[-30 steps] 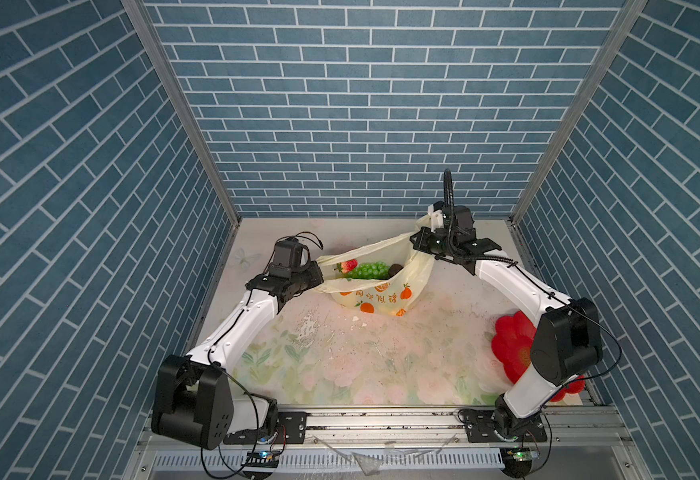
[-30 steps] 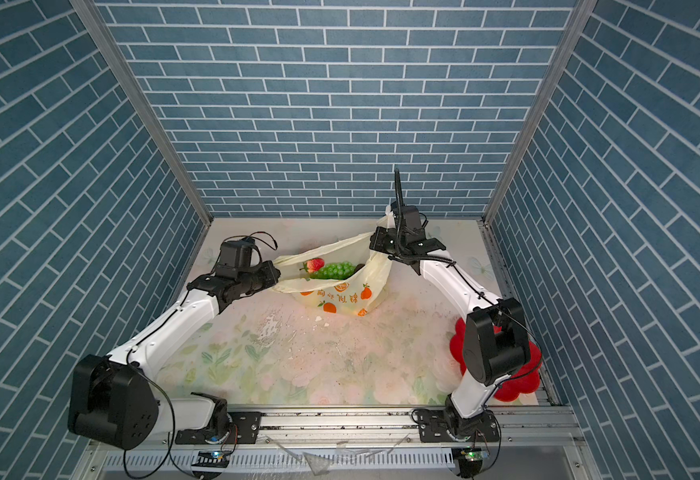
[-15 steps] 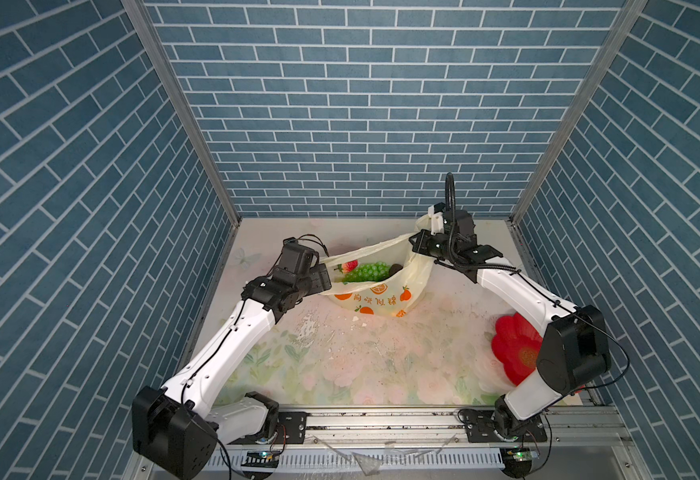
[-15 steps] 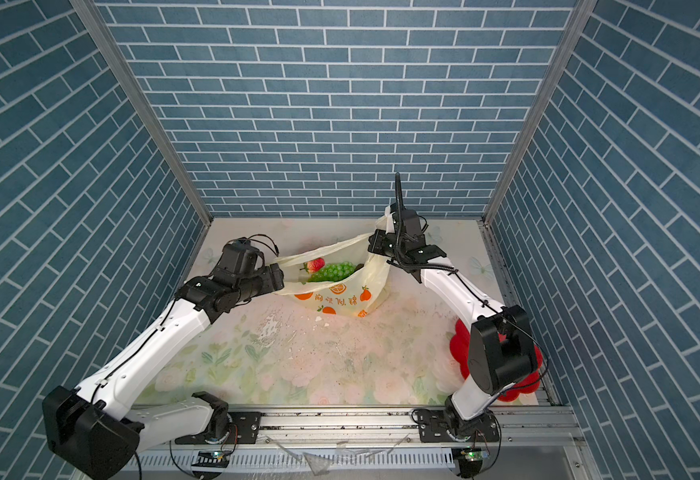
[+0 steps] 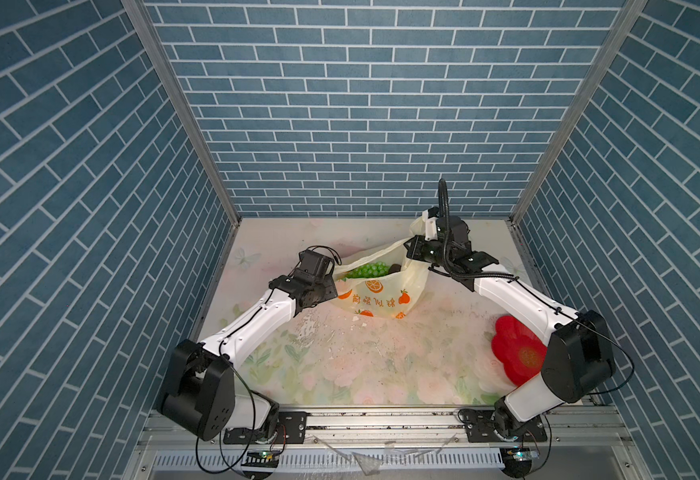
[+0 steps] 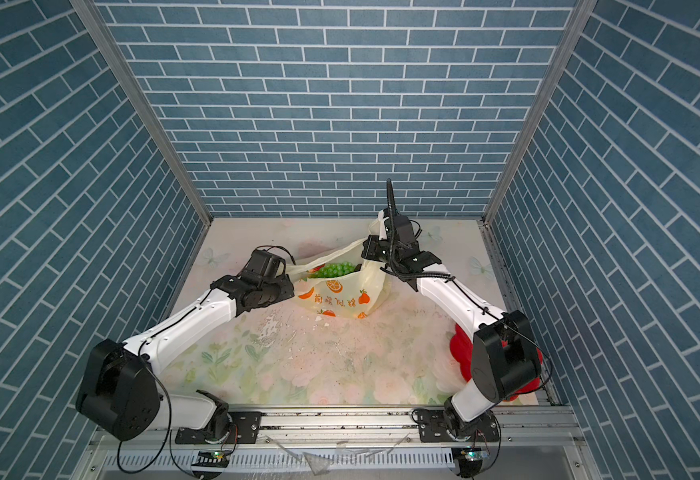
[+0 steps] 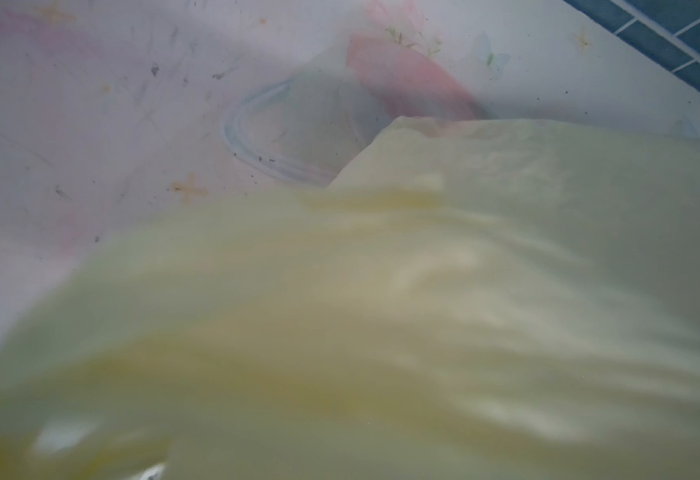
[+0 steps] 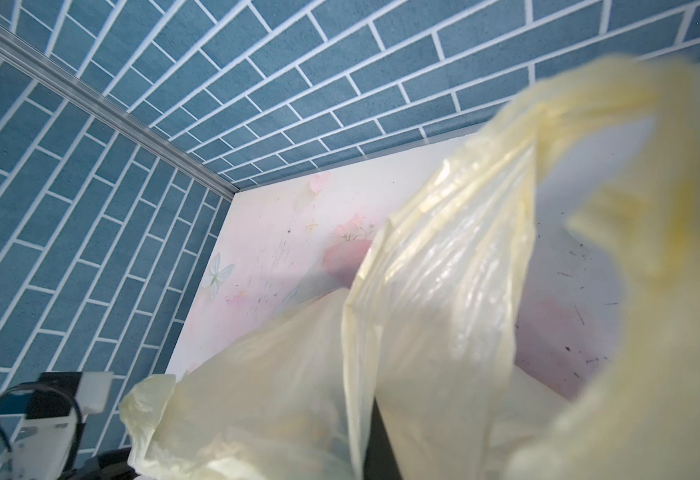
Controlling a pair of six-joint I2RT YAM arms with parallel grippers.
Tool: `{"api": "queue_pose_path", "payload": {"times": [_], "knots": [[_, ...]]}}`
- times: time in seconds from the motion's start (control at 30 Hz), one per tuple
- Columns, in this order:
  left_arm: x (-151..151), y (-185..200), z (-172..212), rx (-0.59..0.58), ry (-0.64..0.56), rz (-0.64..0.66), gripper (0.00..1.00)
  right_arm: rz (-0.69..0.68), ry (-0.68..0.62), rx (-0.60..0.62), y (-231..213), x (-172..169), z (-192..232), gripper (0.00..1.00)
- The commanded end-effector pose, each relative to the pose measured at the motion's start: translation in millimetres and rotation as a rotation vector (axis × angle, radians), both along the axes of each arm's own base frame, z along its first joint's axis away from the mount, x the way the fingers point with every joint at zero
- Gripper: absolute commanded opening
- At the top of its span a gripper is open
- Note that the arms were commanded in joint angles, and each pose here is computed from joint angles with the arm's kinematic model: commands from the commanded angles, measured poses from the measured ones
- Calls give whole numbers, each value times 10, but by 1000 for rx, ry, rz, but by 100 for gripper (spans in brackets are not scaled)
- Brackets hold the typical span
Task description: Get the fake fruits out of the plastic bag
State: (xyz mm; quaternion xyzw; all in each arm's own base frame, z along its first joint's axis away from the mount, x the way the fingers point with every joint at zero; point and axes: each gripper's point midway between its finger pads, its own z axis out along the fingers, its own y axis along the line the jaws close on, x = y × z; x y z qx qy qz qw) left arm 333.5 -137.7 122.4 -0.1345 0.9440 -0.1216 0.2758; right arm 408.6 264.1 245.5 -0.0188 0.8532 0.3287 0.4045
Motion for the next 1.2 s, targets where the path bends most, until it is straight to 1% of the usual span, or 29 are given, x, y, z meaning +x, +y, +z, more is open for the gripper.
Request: {"api": "queue_pose_path", "payload": {"times": [0.0,0.03,0.1,0.13,0.17,0.2,0.27,0.33,0.37,0.5,0.57,0.63,0.67,0.7,0.73,0.8,0.83,0.87,0.93,0.97,1.03,1.17], "knots": [[-23,108,-199,-13,4,19,27,-53,-39,83,-223,102,141,0],[-51,175,-260,-15,5,28,18,-64,-31,120,-287,143,148,0],[-107,296,-353,-25,-2,46,6,-71,-29,176,-370,228,183,0],[-125,329,-372,-47,-19,42,1,-74,-25,198,-403,276,192,0],[-98,307,-341,-77,-48,25,0,-78,-18,219,-423,316,199,0],[-132,274,-372,-99,-57,-10,0,-76,-10,248,-428,360,203,0],[-128,199,-317,-102,-68,-69,0,-71,-1,286,-407,436,223,0],[-141,75,-281,-111,-74,-126,0,-77,13,278,-381,514,200,0],[-91,-3,-167,-112,-102,-152,0,-74,18,273,-358,540,196,0],[-107,-328,16,-79,-145,-259,0,-37,50,224,-210,631,139,0],[-115,-447,65,-103,-157,-289,0,-14,51,178,-140,637,143,0],[-129,-531,114,-128,-173,-309,0,-10,49,91,-142,634,125,1],[-141,-565,138,-134,-180,-320,0,-16,51,55,-168,632,114,7],[-158,-590,153,-137,-183,-328,0,-16,49,7,-201,635,109,16],[-175,-615,168,-140,-186,-336,0,-19,50,-20,-228,631,115,23],[-211,-670,193,-143,-191,-353,0,-45,53,-114,-351,610,114,45],[-224,-690,204,-146,-192,-356,0,-69,59,-171,-439,577,108,54],[-234,-694,201,-144,-191,-356,0,-93,59,-221,-524,539,118,63],[-249,-713,212,-144,-195,-358,0,-152,57,-308,-711,431,163,77],[-254,-718,213,-146,-194,-355,0,-174,48,-336,-772,357,210,81],[-264,-737,218,-152,-196,-354,0,-221,18,-391,-861,157,295,86],[-277,-817,276,-160,-213,-368,0,-282,2,-468,-846,-202,284,89]]}}
